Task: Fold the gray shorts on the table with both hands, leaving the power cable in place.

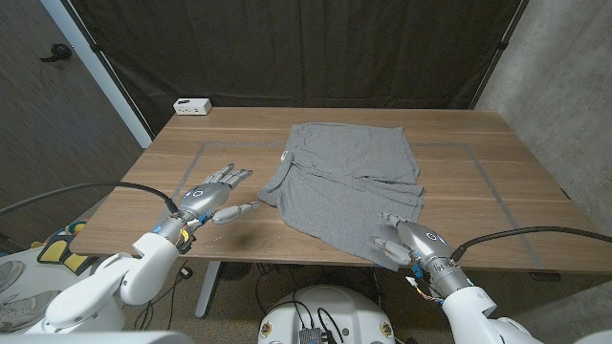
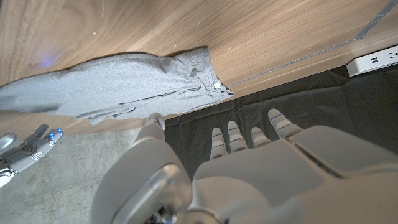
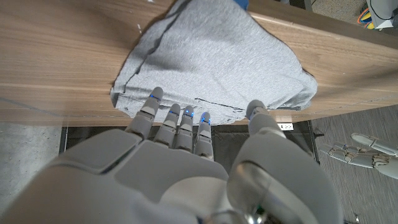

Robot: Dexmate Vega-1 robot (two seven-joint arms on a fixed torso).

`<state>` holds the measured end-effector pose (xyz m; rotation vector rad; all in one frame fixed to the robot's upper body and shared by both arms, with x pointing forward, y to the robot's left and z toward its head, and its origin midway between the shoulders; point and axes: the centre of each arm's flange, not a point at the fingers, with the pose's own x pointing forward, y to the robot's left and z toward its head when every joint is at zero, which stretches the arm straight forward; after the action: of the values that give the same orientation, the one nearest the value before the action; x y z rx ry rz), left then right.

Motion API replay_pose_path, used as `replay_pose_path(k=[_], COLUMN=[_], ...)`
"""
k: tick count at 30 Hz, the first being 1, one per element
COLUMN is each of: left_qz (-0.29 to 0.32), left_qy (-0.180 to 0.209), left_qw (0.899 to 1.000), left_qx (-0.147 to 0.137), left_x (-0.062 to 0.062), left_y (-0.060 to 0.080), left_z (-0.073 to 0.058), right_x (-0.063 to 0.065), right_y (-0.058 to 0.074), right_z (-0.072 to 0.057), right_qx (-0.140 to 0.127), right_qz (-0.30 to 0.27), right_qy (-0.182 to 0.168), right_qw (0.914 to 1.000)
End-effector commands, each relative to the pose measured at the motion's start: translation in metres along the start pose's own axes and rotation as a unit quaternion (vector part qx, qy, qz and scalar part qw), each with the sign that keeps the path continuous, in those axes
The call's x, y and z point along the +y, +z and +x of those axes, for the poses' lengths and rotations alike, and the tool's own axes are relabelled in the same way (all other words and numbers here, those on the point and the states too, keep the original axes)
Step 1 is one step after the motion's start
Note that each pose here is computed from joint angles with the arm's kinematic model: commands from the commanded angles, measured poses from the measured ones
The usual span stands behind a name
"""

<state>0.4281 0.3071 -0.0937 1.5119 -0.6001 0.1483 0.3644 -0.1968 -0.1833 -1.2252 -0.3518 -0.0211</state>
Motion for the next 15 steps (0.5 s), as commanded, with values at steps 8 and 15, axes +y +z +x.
replay_pose_path(k=[8, 15], left_qz=[0.102, 0.136], left_qy=[0.003, 0.008], left_qw=[0.995, 0.991], left_qx=[0.007, 0.01], left_x=[-0.0066, -0.0097], left_y=[0.0016, 0.0025], left_z=[0.0094, 0.0152], right_x=[0.0178, 0.0215], right_y=[0.0046, 0.0052], right_z=[-0.0153, -0.018], right_qx=[0.017, 0.023], right_qz=[-0.054, -0.079], right_qy=[-0.024, -0.038], right_qw=[0.9981, 0.9959])
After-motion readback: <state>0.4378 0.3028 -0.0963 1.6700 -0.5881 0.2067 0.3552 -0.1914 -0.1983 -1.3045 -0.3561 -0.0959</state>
